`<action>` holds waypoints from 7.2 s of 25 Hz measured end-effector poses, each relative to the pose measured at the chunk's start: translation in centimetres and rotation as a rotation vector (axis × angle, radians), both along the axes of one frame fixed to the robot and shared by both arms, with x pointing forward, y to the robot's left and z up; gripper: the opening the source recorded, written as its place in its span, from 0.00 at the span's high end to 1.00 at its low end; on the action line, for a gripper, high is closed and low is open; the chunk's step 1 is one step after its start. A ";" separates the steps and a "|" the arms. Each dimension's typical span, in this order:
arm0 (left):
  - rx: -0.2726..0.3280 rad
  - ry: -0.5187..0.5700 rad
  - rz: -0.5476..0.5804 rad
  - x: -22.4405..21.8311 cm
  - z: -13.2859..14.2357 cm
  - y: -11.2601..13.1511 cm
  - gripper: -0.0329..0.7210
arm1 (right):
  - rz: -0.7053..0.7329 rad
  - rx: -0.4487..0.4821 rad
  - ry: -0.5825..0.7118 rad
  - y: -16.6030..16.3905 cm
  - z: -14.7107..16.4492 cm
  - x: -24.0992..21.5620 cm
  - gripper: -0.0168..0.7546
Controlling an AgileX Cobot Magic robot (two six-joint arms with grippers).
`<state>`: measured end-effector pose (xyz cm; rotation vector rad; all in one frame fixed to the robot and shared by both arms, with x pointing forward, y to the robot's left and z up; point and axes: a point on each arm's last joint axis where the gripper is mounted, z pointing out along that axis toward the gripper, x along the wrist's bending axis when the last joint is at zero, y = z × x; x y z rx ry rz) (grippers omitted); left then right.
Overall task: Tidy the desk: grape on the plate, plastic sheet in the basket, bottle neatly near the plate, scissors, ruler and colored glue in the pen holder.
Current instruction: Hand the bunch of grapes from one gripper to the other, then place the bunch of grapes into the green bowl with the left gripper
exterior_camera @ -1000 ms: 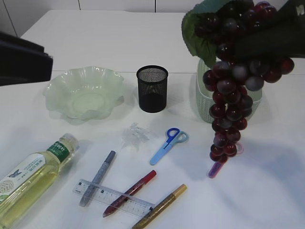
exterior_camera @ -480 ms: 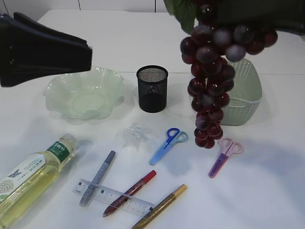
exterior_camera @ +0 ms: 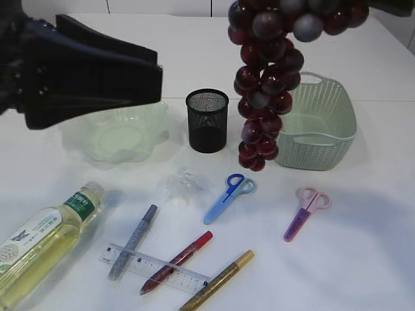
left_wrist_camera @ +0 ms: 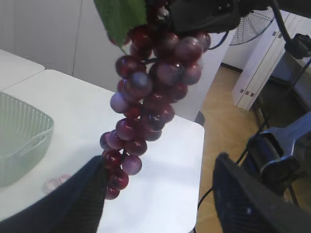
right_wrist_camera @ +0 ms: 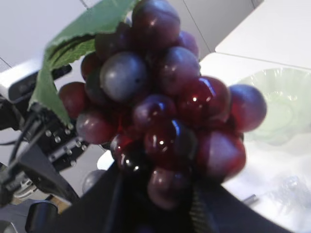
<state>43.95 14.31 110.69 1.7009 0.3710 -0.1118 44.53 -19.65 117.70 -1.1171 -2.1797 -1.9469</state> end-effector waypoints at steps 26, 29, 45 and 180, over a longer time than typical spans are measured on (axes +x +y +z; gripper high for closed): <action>-0.053 -0.054 -0.038 2.9 -2.5 -5.9 0.27 | 0.037 0.070 -0.073 0.2 0.8 -0.2 0.66; -0.062 -0.056 -0.053 3.4 -2.4 -6.2 0.21 | 0.037 0.068 -0.076 0.2 0.8 -0.2 0.66; -0.058 -0.108 -0.103 2.6 -1.1 -10.1 0.13 | 0.044 0.066 -0.078 0.3 0.8 -0.2 0.66; 0.489 0.329 0.467 9.9 -5.3 1.7 0.81 | -0.170 -0.119 0.010 -0.9 -1.4 2.3 0.21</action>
